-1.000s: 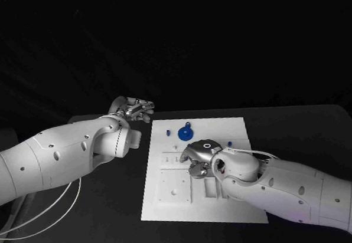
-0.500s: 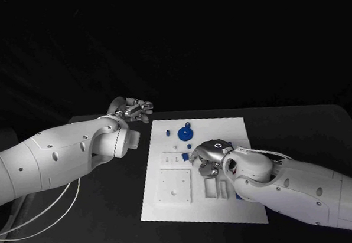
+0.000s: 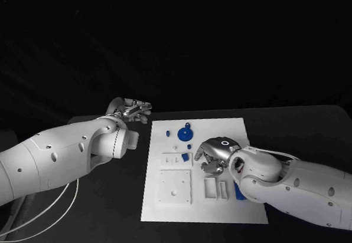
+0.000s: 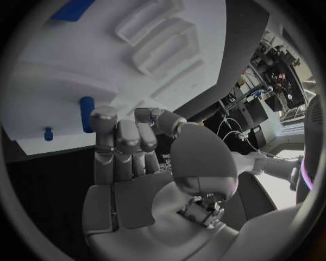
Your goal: Assemble the parts on the task board
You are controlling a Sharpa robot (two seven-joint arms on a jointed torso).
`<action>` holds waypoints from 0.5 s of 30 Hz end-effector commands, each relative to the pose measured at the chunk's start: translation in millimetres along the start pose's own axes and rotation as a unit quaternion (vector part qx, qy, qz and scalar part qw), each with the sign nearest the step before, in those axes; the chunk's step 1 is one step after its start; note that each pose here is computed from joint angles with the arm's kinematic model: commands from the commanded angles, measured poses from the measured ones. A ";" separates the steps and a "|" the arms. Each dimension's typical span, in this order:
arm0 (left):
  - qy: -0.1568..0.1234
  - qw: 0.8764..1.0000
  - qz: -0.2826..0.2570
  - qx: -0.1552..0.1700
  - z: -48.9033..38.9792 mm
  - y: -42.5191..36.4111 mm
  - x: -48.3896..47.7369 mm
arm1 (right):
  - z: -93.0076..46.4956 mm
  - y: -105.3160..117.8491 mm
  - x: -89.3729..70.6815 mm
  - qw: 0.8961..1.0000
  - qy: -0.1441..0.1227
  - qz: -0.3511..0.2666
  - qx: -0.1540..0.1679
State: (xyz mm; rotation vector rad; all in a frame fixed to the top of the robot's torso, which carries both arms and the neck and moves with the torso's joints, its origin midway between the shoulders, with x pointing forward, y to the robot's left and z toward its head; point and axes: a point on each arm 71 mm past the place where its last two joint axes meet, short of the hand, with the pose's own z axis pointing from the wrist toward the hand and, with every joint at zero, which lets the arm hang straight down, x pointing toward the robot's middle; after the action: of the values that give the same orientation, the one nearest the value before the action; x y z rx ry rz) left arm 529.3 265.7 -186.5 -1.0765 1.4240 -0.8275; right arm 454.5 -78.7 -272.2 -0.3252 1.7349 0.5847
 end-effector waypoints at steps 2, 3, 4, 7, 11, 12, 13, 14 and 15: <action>0.005 1.000 -0.002 0.003 0.0 -1.4 1.1 | 1.6 1.3 -7.9 0.997 -0.055 0.056 0.010; 0.005 1.000 -0.002 0.003 0.0 -1.4 1.3 | 2.4 1.3 -8.2 0.996 -0.058 0.058 0.015; 0.006 1.000 -0.002 0.004 -0.1 -1.5 1.7 | 3.6 1.3 -8.3 0.996 -0.062 0.060 0.021; 0.007 1.000 -0.002 0.004 -0.2 -1.8 2.9 | 8.3 2.0 -7.4 0.996 -0.065 0.059 0.034; 0.009 1.000 -0.002 0.004 -0.3 -2.4 4.9 | 16.6 3.9 -5.0 0.995 -0.068 0.051 0.046; 0.010 1.000 -0.002 0.004 -0.3 -2.5 5.4 | 18.7 4.8 -4.3 0.995 -0.068 0.049 0.049; 0.010 1.000 -0.002 0.004 -0.4 -2.6 5.8 | 20.6 5.7 -3.7 0.995 -0.068 0.047 0.051; 0.011 1.000 -0.002 0.004 -0.5 -2.7 6.2 | 23.2 7.3 -2.5 0.995 -0.067 0.044 0.053; 0.011 1.000 -0.002 0.004 -0.5 -2.7 6.4 | 24.1 7.8 -2.1 0.995 -0.066 0.042 0.054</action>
State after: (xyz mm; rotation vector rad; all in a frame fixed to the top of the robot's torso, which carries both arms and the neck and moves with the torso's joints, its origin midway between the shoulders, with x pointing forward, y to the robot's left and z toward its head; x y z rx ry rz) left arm 529.4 261.4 -187.0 -1.0729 1.4299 -0.8344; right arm 469.3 -57.7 -272.1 -0.1553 1.6637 0.5949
